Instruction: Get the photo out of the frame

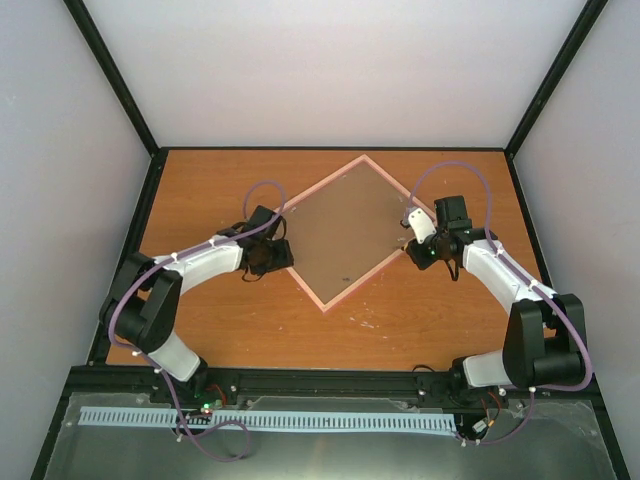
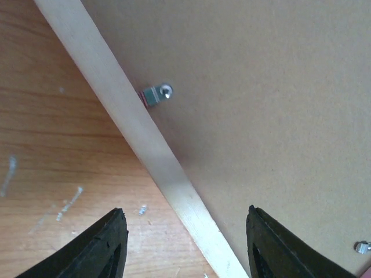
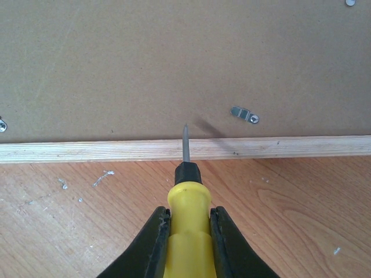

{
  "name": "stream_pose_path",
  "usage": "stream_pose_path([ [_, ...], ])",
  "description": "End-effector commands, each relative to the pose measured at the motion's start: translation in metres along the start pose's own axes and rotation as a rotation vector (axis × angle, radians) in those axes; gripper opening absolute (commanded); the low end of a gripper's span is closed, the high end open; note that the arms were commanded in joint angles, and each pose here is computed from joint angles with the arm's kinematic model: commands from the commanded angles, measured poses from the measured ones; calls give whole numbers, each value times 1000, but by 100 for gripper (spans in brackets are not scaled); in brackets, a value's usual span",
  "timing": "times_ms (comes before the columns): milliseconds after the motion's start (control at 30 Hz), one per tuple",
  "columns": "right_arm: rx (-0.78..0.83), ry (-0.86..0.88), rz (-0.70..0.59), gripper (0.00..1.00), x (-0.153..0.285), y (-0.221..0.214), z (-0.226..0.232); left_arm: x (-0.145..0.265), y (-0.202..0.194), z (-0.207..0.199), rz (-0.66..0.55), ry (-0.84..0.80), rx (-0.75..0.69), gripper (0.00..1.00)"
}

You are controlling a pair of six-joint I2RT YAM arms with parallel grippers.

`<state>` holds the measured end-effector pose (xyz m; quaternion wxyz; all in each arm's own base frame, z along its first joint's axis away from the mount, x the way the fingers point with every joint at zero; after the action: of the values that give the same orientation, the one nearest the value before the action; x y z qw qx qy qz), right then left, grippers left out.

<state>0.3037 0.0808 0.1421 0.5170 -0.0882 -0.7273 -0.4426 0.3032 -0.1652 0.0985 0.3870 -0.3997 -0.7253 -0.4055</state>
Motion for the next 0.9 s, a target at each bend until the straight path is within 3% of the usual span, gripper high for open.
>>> stream_pose_path([
  [0, -5, 8, -20, 3, 2, 0, 0, -8, -12, -7, 31, 11, 41, 56],
  [333, -6, 5, -18, 3, 3, -1, 0, -36, -32, -21, 110, 144, 12, 50],
  [500, -7, 13, -15, 3, 1, -2, 1, -32, -43, -13, 114, 119, 4, 34],
  [767, -6, 13, -15, 3, 1, -2, 1, -34, -73, 22, 202, 159, -157, 6],
  [867, -9, 15, -18, 3, 2, -2, 1, -27, -91, 39, 247, 157, -172, 4],
])
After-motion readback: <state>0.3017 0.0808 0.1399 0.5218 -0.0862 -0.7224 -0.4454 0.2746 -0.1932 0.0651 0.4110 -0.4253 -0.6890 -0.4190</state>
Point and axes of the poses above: each gripper's point midway between its finger pads, its own x axis back along the fingers, its own z axis along the line the jaws close on, y = z × x, the point moved 5 cm from there along x, back along the fingers, and after that the axes turned 5 degrees about x, right-handed, at the moved point
